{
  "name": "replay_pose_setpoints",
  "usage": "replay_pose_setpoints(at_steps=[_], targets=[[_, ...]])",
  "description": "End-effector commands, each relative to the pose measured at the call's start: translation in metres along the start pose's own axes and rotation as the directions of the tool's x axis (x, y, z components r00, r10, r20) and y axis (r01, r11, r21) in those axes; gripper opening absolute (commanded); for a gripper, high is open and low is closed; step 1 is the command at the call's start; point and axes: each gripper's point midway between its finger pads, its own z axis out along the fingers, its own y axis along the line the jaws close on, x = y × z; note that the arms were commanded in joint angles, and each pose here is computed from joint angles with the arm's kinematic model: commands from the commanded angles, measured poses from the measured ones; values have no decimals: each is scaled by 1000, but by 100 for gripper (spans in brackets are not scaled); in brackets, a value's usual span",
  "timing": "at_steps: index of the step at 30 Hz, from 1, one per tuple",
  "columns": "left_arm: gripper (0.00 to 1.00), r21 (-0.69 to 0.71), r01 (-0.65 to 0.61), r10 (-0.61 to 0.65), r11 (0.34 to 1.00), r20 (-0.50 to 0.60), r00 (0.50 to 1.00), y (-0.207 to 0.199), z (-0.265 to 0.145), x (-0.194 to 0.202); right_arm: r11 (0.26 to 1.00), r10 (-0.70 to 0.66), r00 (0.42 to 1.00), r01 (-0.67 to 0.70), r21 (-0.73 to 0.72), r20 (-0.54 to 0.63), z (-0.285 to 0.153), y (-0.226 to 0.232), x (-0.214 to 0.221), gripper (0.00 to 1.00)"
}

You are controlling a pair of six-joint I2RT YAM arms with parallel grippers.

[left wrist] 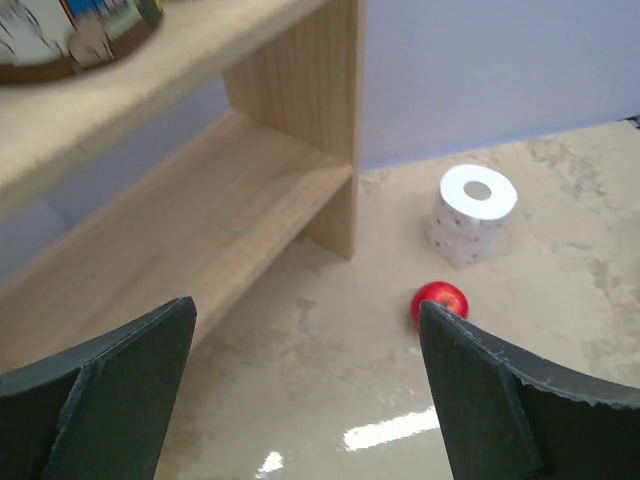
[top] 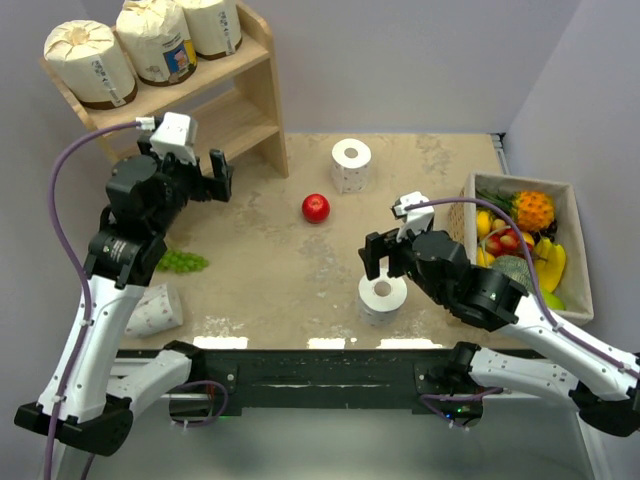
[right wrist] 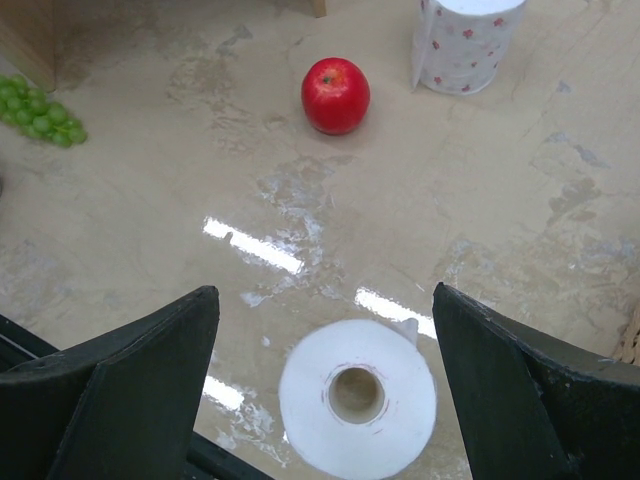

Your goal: Place and organize the paper towels onto the shelf

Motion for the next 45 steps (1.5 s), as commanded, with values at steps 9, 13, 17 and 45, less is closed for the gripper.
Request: replay_pose_setpoints(at_steps=[9,13,17,45], targets=[[100,-224,267,-317,937,-229,920,12,-11,136,997,68,997,-67,-26,26,3,4,7,92],[100,-399,332,-432,855,-194,881,32,-25,161,996,77,997,-76,-38,32,3,6,8,91],[100,-517,359,-475,777,-107,874,54,-43,170,996,81,996,-79,-44,31,2,6,10,91],[98,-596,350,-487,722,-79,870,100,-52,188,975,98,988,-72,208,-118,19,-23,47,89]])
